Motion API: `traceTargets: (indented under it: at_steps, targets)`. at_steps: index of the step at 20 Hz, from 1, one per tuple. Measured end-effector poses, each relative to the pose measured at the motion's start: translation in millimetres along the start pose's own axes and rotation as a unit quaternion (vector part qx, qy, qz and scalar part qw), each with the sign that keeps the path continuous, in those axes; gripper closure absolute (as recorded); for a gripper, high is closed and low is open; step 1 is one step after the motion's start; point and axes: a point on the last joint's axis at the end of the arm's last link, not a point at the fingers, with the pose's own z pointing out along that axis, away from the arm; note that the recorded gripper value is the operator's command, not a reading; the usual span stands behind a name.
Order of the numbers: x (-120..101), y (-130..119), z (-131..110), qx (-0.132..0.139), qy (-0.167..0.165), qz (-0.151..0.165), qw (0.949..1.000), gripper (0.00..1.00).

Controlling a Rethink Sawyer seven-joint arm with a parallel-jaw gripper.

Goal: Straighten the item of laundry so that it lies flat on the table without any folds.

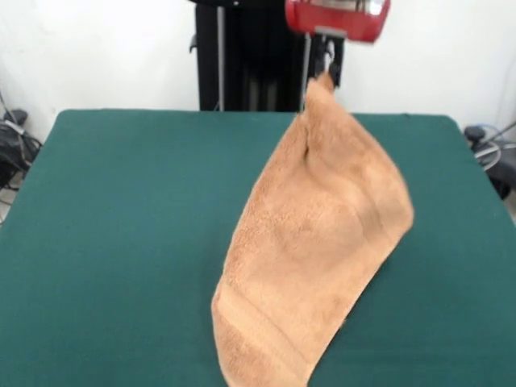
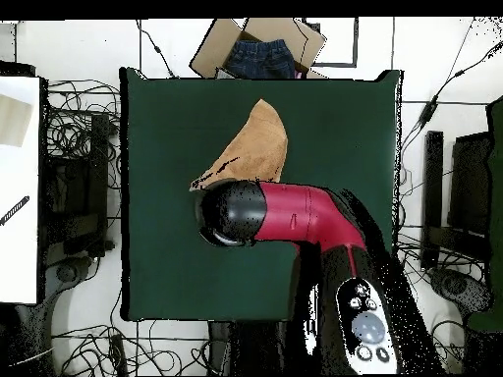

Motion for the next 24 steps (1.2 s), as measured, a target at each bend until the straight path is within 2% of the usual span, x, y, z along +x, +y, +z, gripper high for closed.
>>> traceTargets:
  at_steps: [6, 11, 15, 24]
  targets:
    - [0, 4, -48, -0.010, -0.018, 0.013, 0.9997, 1.00]
    - [-1, 6, -72, -0.018, -0.037, 0.018, 0.9990, 1.00]
    - [-2, 8, -79, -0.023, -0.042, 0.021, 0.9986, 1.00]
    - [0, 8, -76, -0.023, -0.040, 0.021, 0.9987, 1.00]
